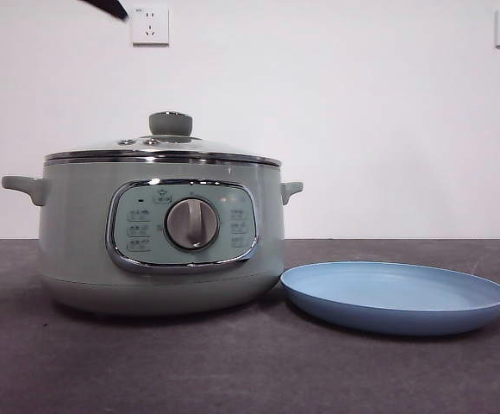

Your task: Take the potato out from the steamer,put the potato on the plate,close the lid

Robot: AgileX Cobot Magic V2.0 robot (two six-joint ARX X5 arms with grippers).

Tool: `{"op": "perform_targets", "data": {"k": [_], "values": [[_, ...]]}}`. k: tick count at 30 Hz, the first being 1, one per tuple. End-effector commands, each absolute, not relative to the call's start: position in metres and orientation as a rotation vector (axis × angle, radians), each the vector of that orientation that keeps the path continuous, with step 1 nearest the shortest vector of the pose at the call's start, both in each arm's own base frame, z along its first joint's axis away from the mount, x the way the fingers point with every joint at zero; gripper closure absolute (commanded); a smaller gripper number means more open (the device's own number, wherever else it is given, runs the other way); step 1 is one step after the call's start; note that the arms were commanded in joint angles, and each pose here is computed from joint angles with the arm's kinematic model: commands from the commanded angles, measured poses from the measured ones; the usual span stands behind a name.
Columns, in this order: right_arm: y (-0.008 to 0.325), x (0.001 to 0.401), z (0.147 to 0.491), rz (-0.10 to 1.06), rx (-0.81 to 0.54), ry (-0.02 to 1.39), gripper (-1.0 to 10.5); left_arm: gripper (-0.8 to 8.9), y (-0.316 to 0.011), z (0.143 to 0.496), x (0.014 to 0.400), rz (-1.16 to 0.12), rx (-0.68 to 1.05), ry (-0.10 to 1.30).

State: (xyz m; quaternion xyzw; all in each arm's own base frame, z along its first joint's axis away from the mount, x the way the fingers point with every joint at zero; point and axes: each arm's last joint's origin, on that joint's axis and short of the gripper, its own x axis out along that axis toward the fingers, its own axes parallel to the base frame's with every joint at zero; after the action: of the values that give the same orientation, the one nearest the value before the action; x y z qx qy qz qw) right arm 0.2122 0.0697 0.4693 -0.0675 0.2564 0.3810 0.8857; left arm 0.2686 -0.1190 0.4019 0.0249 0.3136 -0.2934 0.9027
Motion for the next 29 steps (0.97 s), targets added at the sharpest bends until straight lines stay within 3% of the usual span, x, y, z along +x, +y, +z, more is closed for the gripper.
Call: {"op": "perform_targets", "data": {"k": [1,12,25,29], "values": [[0.070,0.210,0.472,0.790,-0.137,0.520,3.5,3.77,-0.128,0.391,0.280,-0.591,0.065,0.679],[0.070,0.210,0.472,0.790,-0.138,0.520,3.5,3.77,-0.147,0.348,0.315,-0.547,0.105,0.797],[0.070,0.210,0.472,0.790,-0.138,0.520,3.5,3.79,-0.158,0.321,0.327,-0.530,0.135,0.890],[0.070,0.210,0.472,0.790,-0.138,0.520,3.5,5.43,-0.160,0.318,0.326,-0.536,0.146,0.913]]}}
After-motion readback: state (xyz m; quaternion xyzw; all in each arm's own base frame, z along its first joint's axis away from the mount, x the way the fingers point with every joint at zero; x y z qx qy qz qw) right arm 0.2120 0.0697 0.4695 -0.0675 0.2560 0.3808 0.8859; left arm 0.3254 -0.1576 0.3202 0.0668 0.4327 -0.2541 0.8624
